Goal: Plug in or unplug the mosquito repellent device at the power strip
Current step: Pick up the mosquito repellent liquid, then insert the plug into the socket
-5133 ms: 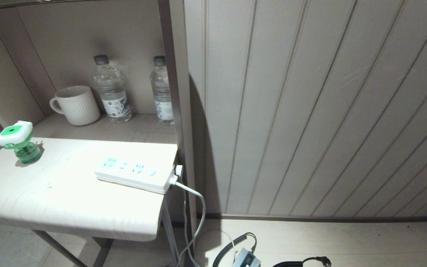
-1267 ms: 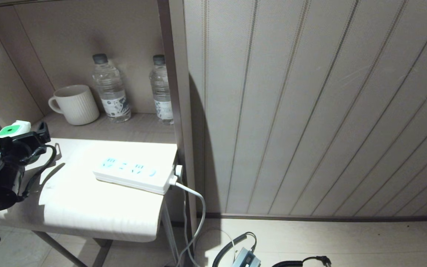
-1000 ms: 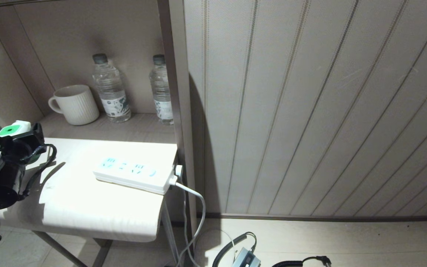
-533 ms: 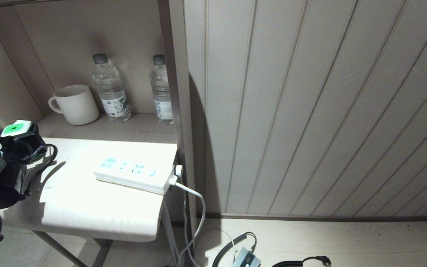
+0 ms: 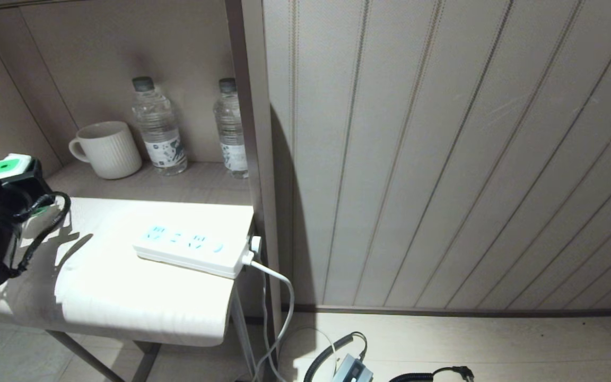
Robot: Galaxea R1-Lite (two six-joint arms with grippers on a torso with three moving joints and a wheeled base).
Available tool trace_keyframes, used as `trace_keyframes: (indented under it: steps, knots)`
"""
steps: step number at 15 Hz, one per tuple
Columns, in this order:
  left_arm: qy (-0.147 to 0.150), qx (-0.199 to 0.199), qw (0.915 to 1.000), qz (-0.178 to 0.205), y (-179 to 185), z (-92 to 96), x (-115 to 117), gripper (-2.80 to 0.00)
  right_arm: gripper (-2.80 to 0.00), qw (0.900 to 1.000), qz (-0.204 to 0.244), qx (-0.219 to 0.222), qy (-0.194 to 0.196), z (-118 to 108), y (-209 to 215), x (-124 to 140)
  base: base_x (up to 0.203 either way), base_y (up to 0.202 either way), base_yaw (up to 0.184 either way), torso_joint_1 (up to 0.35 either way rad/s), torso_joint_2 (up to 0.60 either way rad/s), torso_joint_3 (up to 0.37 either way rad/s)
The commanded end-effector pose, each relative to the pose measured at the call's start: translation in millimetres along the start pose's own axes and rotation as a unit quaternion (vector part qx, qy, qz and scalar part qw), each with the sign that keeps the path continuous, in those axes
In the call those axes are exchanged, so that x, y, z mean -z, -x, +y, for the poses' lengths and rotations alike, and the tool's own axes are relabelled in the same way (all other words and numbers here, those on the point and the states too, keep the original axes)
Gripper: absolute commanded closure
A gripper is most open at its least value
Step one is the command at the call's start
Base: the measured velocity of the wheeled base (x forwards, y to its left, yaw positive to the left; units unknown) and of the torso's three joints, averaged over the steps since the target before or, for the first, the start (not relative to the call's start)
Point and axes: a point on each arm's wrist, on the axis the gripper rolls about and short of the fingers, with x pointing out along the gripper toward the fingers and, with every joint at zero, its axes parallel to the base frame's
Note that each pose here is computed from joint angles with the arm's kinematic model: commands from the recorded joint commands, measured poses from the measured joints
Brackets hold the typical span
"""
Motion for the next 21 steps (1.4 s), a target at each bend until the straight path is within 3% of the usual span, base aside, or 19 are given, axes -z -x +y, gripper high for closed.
trace_keyframes:
  steps: [1, 5, 8, 11, 12, 16, 19, 21]
  knots:
    - [0.013, 0.006, 0.9990, -0.041, 21.3, 6.7, -51.8, 0.00, 0.00, 1.000, 0.000, 0.000, 0.000, 0.0, 0.0, 0.0, 0.000, 0.000, 0.000, 0.000, 0.00, 0.000]
    - [-0.022, 0.045, 0.9959, 0.076, 52.5, 5.5, -93.7, 0.00, 0.00, 1.000, 0.000, 0.000, 0.000, 0.0, 0.0, 0.0, 0.000, 0.000, 0.000, 0.000, 0.00, 0.000]
    - [-0.033, 0.077, 0.9799, 0.181, 65.8, 0.2, -121.5, 0.00, 0.00, 1.000, 0.000, 0.000, 0.000, 0.0, 0.0, 0.0, 0.000, 0.000, 0.000, 0.000, 0.00, 0.000]
    - [-0.009, 0.130, 0.9587, 0.253, 67.9, -4.5, -158.1, 0.00, 0.00, 1.000, 0.000, 0.000, 0.000, 0.0, 0.0, 0.0, 0.000, 0.000, 0.000, 0.000, 0.00, 0.000]
    - [-0.001, 0.147, 0.9452, 0.291, 65.4, -7.7, -163.8, 0.00, 0.00, 1.000, 0.000, 0.000, 0.000, 0.0, 0.0, 0.0, 0.000, 0.000, 0.000, 0.000, 0.00, 0.000]
    - [0.027, 0.195, 0.8689, 0.454, 52.1, -22.8, -159.3, 0.00, 0.00, 1.000, 0.000, 0.000, 0.000, 0.0, 0.0, 0.0, 0.000, 0.000, 0.000, 0.000, 0.00, 0.000]
    - [0.044, 0.231, 0.8145, 0.530, 54.4, -25.2, -168.1, 0.00, 0.00, 1.000, 0.000, 0.000, 0.000, 0.0, 0.0, 0.0, 0.000, 0.000, 0.000, 0.000, 0.00, 0.000]
    - [0.058, 0.253, 0.7833, 0.565, 49.8, -30.0, -172.0, 0.00, 0.00, 1.000, 0.000, 0.000, 0.000, 0.0, 0.0, 0.0, 0.000, 0.000, 0.000, 0.000, 0.00, 0.000]
